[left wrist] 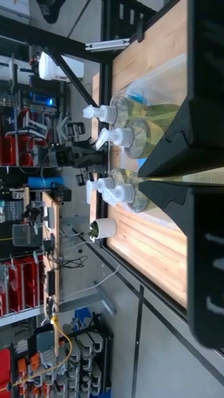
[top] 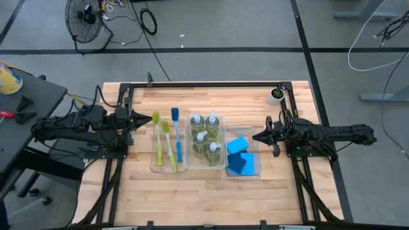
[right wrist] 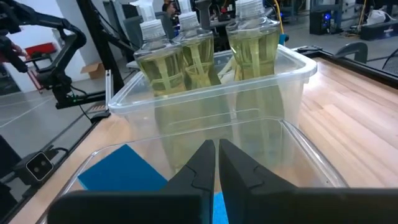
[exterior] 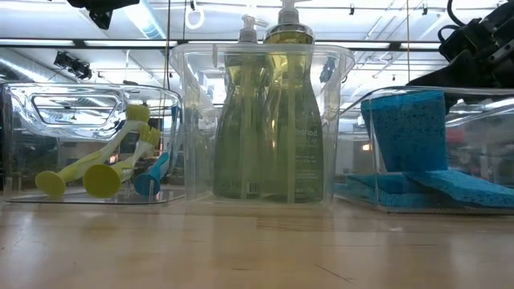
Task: Pick & Place Kitchen Sink Supplies
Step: Return to Home Position
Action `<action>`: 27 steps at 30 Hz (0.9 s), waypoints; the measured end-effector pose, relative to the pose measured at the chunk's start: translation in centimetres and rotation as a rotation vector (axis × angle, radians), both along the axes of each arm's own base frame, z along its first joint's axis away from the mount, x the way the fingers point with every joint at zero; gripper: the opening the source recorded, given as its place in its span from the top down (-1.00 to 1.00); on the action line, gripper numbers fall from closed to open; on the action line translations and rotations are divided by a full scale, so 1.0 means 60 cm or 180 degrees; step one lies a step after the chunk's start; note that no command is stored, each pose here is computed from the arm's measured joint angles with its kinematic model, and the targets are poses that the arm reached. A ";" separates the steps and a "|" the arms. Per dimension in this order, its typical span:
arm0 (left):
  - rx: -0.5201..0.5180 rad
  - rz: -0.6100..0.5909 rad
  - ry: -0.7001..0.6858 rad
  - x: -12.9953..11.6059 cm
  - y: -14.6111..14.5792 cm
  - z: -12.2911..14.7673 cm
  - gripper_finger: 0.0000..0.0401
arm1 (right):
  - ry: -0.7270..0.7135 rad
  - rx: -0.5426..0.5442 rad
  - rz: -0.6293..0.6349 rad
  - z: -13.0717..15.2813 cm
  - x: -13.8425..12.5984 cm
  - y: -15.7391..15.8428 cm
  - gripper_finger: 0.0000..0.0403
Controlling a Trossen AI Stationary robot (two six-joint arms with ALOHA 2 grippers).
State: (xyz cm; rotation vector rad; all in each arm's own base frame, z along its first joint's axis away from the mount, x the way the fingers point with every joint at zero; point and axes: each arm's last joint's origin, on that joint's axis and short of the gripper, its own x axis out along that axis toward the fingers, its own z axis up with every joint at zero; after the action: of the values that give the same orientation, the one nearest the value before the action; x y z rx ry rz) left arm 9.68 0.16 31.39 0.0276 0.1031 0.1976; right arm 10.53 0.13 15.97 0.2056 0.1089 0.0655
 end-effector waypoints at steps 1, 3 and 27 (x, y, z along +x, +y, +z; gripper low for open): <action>0.0000 0.0001 -0.0009 0.000 0.000 0.000 0.87 | 0.0000 0.0000 0.0001 0.000 0.000 0.000 0.88; 0.0001 0.0002 -0.0001 0.000 0.000 0.000 0.87 | 0.0000 0.0000 0.0001 0.000 0.000 0.000 0.88; -0.0180 -0.0143 -0.0238 0.020 -0.004 -0.047 0.87 | 0.0001 -0.0001 0.0000 0.000 0.000 0.000 0.88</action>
State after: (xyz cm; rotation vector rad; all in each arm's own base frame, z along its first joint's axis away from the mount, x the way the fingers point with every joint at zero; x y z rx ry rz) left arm 10.88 -0.05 28.57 -0.0337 0.0336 0.1506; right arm 10.52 0.13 15.98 0.2052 0.1091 0.0654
